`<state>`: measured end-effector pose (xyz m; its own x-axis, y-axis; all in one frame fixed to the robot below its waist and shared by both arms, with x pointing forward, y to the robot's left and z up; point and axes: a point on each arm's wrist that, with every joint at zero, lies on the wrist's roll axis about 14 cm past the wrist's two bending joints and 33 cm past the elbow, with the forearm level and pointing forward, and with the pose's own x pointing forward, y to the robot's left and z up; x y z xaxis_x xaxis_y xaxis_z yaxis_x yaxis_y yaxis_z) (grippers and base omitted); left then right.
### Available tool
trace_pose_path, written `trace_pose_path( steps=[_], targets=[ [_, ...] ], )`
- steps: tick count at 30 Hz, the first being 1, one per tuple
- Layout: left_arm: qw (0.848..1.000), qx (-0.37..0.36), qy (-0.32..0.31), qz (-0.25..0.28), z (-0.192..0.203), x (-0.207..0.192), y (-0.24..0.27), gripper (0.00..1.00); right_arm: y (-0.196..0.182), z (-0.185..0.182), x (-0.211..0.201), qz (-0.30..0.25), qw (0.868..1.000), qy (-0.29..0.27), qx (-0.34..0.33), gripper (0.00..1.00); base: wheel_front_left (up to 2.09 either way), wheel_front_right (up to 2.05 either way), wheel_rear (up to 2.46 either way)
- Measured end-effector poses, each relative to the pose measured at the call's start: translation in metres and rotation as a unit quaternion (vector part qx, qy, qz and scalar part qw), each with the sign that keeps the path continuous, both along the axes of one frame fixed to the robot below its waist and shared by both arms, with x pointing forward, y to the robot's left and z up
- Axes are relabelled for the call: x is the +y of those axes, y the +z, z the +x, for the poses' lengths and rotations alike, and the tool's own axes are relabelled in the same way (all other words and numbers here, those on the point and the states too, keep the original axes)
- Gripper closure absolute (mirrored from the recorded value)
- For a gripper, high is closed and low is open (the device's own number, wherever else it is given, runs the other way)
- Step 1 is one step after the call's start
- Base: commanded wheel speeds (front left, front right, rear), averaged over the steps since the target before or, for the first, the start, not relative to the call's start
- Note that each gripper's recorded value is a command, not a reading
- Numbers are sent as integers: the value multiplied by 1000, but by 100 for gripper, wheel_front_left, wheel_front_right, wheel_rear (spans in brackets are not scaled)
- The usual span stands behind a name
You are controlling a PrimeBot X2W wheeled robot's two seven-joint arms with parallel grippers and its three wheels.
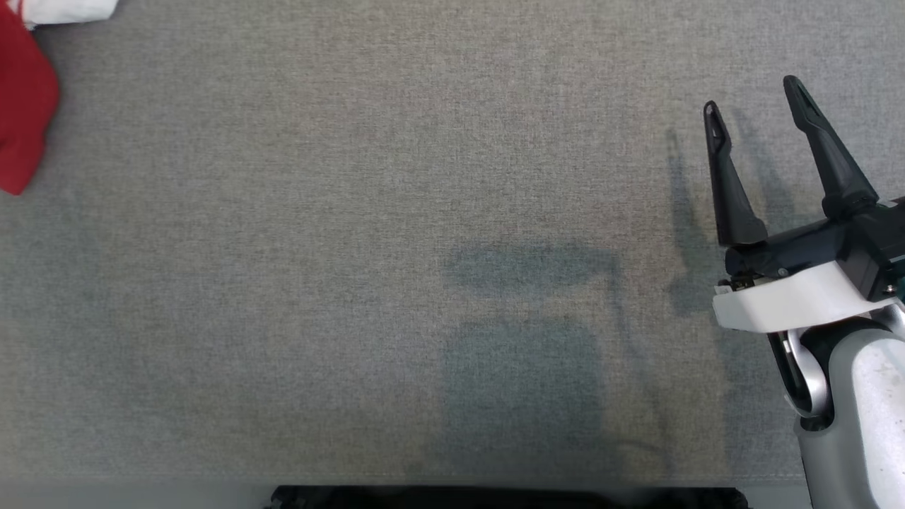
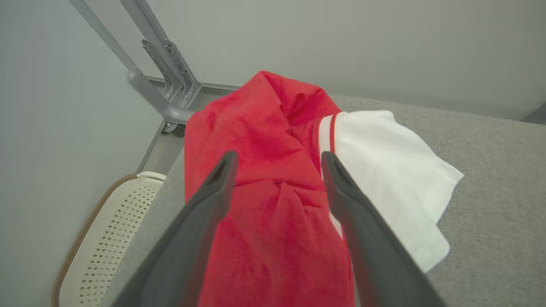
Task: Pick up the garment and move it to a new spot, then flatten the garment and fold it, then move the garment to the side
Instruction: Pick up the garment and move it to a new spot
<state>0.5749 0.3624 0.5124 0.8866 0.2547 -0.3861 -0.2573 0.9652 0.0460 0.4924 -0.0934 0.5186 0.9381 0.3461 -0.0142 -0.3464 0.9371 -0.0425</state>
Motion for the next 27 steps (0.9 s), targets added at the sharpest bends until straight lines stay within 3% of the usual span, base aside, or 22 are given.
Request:
trace_pose_path(
  steps=[11,12,13,15,16,27],
  targets=[
    [994,111,3,-24,-9,-10,-87,0,-27,0,-7,-11,1000,-5,29,0,0,0,0],
    [993,114,3,-26,-8,-11,-88,20,-27,0,-8,-12,1000,-6,28,0,0,0,0],
    [993,117,2,-27,-8,-11,-88,57,-26,0,-8,-12,1000,-6,26,0,0,0,0],
    [993,115,0,-26,-8,-12,-87,96,-23,0,-9,-12,1000,-7,23,0,0,0,0],
    [993,115,1,-25,-8,-11,-87,100,-22,0,-9,-12,1000,-8,22,0,0,0,0],
    [1000,18,-8,-11,12,-8,-25,100,-1,-4,-11,-1,1000,-15,-4,0,0,0,0]
  ],
)
